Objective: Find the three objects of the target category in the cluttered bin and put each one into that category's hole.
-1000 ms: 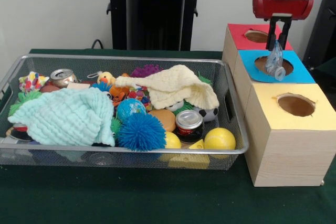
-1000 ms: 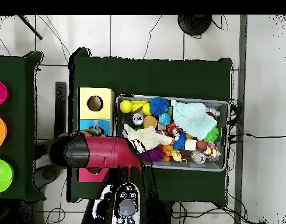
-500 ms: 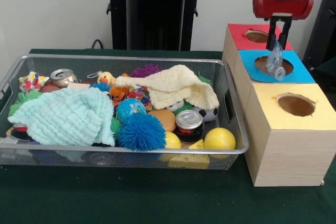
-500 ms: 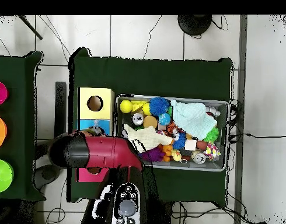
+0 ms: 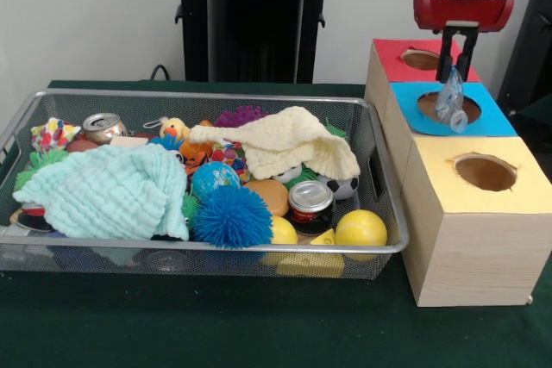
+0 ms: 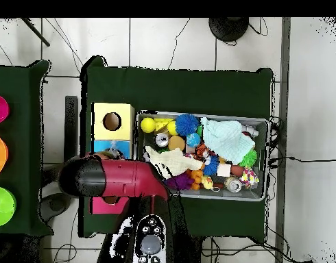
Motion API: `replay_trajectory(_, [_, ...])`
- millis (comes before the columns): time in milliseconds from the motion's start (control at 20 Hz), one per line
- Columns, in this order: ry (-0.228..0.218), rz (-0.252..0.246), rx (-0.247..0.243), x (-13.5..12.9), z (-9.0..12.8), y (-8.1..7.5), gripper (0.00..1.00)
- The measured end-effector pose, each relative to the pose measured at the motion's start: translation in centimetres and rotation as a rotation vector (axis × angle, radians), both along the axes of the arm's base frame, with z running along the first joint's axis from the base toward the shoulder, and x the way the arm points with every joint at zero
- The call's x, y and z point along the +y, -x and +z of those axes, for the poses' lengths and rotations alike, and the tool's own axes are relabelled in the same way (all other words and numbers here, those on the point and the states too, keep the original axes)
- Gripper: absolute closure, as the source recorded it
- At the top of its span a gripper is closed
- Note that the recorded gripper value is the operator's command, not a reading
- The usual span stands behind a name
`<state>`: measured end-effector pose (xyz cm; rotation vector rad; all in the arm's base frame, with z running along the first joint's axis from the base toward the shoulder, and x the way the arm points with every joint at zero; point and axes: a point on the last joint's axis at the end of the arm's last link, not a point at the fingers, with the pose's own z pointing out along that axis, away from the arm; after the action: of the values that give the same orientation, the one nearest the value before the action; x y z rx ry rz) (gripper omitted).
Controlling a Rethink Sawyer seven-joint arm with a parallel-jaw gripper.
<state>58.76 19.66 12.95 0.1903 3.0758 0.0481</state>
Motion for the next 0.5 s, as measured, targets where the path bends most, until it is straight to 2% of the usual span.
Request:
replay_trajectory(100, [0.0, -0.001, -0.001, -0.1, 0.0, 0.0, 1.0])
replay_trajectory(150, [0.0, -0.002, -0.002, -0.1, 0.1, -0.1, 0.0])
replay_trajectory(500, [0.01, -0.018, -0.006, -1.2, 0.3, -0.5, 0.0])
